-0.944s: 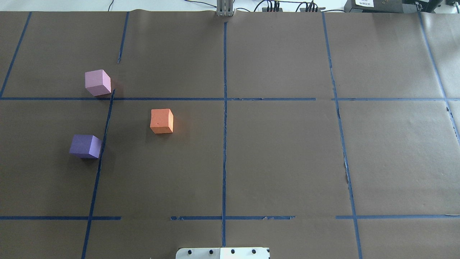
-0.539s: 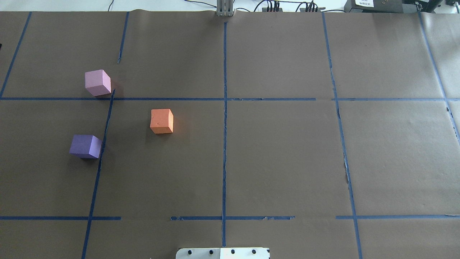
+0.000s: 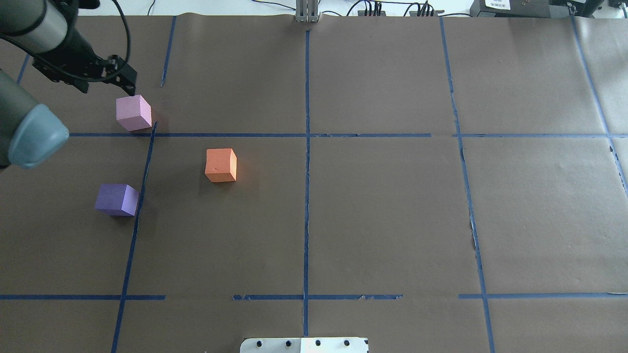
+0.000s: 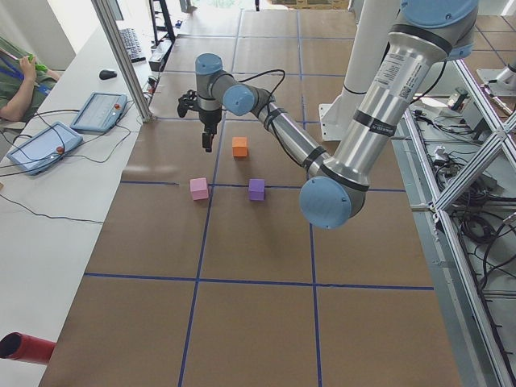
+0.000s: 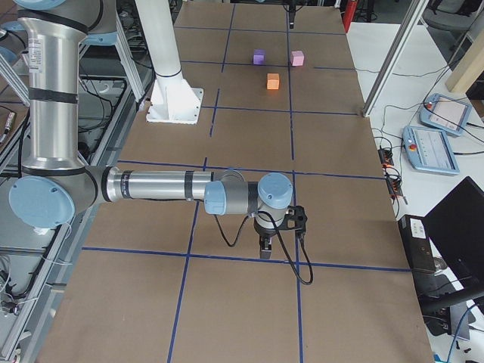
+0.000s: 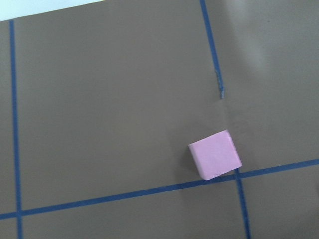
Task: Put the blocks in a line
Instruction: 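Reach the left gripper down over the orange cube and grasp it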
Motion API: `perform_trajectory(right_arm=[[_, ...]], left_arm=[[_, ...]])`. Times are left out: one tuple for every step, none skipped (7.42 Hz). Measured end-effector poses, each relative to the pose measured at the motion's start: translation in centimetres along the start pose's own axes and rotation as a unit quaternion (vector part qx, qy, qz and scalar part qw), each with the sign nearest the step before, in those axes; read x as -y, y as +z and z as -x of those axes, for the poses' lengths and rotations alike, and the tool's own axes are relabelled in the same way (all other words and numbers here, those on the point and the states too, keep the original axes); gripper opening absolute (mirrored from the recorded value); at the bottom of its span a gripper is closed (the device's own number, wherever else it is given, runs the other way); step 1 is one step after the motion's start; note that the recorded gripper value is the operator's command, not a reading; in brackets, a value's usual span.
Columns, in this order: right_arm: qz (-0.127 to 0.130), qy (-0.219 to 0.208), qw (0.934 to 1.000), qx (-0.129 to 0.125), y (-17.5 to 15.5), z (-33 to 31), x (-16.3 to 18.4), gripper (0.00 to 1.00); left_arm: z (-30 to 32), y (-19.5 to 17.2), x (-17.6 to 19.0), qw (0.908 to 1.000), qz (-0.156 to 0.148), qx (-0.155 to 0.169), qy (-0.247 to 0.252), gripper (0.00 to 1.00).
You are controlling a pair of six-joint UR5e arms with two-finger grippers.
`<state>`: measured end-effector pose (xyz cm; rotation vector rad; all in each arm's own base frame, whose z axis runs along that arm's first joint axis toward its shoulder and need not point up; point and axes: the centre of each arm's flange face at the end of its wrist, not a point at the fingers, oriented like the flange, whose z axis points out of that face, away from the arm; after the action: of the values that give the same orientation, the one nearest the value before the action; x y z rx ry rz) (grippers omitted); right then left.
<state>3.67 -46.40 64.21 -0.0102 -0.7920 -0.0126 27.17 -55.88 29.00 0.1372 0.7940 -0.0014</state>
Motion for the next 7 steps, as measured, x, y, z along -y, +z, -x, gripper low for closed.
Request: perform_trajectory(right_arm=[[0.000,0.000,1.0000,0.000,0.0,0.0,0.0,1.00],[0.000,0.000,1.0000,0.000,0.0,0.0,0.0,1.00],[0.000,0.000,1.0000,0.000,0.0,0.0,0.0,1.00],[0.000,0.000,1.0000,0.000,0.0,0.0,0.0,1.00],[0.000,0.000,1.0000,0.000,0.0,0.0,0.0,1.00],[0.000,0.000,1.0000,0.000,0.0,0.0,0.0,1.00],[0.000,0.000,1.0000,0.000,0.0,0.0,0.0,1.00]], left_arm=[[-3.2,1.9,-1.0,0.9998,0.006,-0.007,-0.020,1.00],[-5.4,4.2,-2.0,0.9991,0.015,-0.013,-0.037,1.00],[-7.0,6.2,-3.0,0.9984,0.024,-0.016,-0.049,1.00],[-8.7,8.0,-3.9,0.9978,0.023,-0.017,-0.060,1.00],[-10.4,9.4,-4.5,0.9973,0.018,-0.014,-0.070,1.00],[-11.8,10.6,-5.0,0.9970,0.017,-0.011,-0.074,1.00],[-12.8,11.5,-5.5,0.9969,0.021,-0.008,-0.076,1.00]])
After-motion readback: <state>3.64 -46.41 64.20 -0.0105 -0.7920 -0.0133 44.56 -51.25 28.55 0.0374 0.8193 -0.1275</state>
